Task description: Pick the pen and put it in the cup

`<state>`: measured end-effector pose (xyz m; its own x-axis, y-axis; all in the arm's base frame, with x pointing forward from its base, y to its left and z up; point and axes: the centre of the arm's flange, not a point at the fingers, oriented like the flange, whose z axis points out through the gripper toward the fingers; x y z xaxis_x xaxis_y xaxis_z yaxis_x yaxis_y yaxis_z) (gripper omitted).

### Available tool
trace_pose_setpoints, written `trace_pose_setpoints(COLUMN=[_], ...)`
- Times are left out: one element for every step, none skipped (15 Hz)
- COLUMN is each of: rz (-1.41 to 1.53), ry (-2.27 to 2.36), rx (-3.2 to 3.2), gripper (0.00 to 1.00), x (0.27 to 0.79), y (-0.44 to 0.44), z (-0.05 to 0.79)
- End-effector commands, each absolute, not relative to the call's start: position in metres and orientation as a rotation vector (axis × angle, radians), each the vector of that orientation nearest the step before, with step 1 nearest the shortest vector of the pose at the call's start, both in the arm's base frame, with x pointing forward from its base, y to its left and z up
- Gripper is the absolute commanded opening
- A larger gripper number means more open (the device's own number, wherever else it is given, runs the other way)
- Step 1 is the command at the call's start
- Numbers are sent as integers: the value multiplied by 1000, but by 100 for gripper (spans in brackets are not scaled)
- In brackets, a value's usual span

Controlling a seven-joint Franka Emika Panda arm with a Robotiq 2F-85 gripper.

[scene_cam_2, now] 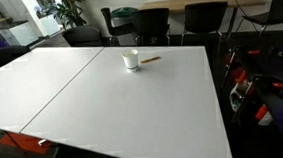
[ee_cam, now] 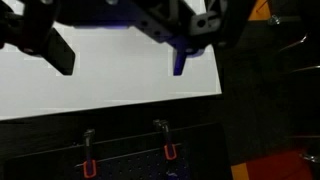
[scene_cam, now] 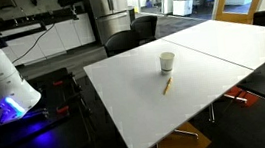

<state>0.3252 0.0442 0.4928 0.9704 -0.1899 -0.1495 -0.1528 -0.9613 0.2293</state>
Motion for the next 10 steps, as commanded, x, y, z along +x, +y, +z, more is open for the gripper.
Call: trace_pose_setpoints(rz=[-251,-251,-251,-251,-251,-251,-246,-237,-221,-207], ry=[-255,-255,-255,-255,-255,-255,-236,-222,-200,-178], rx=[2902,2902,2902,2902,2902,2902,2907,2911,2919,2929], gripper=[100,100,100,100,100,100,100,100,100,100], x=[325,325,325,325,325,325,324,324,324,325], y=[44,44,44,44,44,44,43,42,39,35], z=[493,493,493,493,493,493,493,494,496,498])
